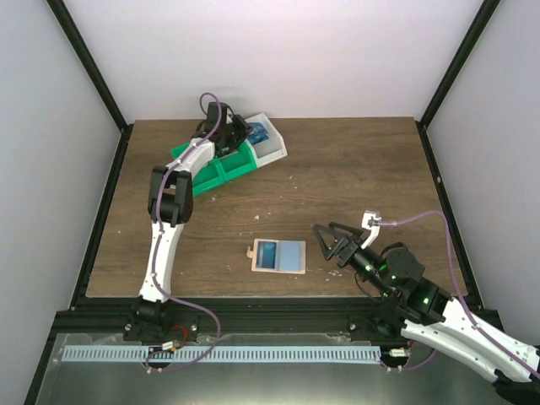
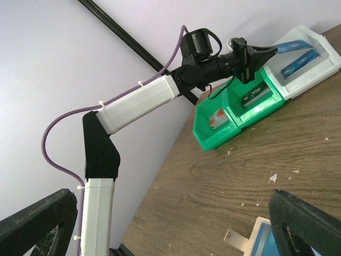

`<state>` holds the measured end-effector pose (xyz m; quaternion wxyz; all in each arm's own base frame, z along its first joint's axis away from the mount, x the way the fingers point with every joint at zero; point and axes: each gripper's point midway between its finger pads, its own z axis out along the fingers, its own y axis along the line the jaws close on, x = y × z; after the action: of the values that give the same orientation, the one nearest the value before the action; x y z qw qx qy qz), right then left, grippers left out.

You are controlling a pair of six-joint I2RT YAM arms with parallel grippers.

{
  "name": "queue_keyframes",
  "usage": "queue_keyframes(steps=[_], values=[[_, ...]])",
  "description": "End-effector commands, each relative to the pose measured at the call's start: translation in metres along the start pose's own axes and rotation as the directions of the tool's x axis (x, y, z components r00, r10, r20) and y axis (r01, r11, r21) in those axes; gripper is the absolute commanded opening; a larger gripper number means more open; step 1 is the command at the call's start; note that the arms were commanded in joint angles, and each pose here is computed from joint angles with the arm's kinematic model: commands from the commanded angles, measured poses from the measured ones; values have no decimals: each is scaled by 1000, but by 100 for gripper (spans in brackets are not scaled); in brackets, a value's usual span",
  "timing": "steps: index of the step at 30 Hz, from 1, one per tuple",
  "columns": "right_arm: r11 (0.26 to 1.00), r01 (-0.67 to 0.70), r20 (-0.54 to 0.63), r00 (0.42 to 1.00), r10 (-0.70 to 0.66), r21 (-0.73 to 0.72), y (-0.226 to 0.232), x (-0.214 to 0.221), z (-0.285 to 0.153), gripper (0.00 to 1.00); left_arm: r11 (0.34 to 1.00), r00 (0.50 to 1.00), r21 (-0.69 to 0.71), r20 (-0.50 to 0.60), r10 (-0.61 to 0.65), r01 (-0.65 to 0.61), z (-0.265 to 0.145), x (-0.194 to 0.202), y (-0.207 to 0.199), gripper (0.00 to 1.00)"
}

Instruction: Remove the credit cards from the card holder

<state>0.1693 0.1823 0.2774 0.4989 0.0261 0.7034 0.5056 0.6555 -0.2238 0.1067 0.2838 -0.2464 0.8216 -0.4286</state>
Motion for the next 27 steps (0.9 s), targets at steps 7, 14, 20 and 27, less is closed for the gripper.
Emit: queue_keyframes(steps=[7, 14, 20, 27], values=[[997, 72, 23, 997, -73, 37, 6, -16, -1, 100, 997, 998, -48, 28, 64, -62, -1, -4, 3, 0], [980, 144, -14, 990, -144, 140, -2, -19, 5, 100, 983, 987, -101, -58, 148, -153, -8, 19, 11, 0], [982, 137, -18, 991, -136, 131, -5, -14, 9, 100, 977, 978, -111, -118, 171, -185, -18, 37, 22, 0], [982, 133, -22, 991, -132, 132, -4, -14, 11, 100, 958, 964, -150, -149, 222, -243, -36, 43, 25, 0]])
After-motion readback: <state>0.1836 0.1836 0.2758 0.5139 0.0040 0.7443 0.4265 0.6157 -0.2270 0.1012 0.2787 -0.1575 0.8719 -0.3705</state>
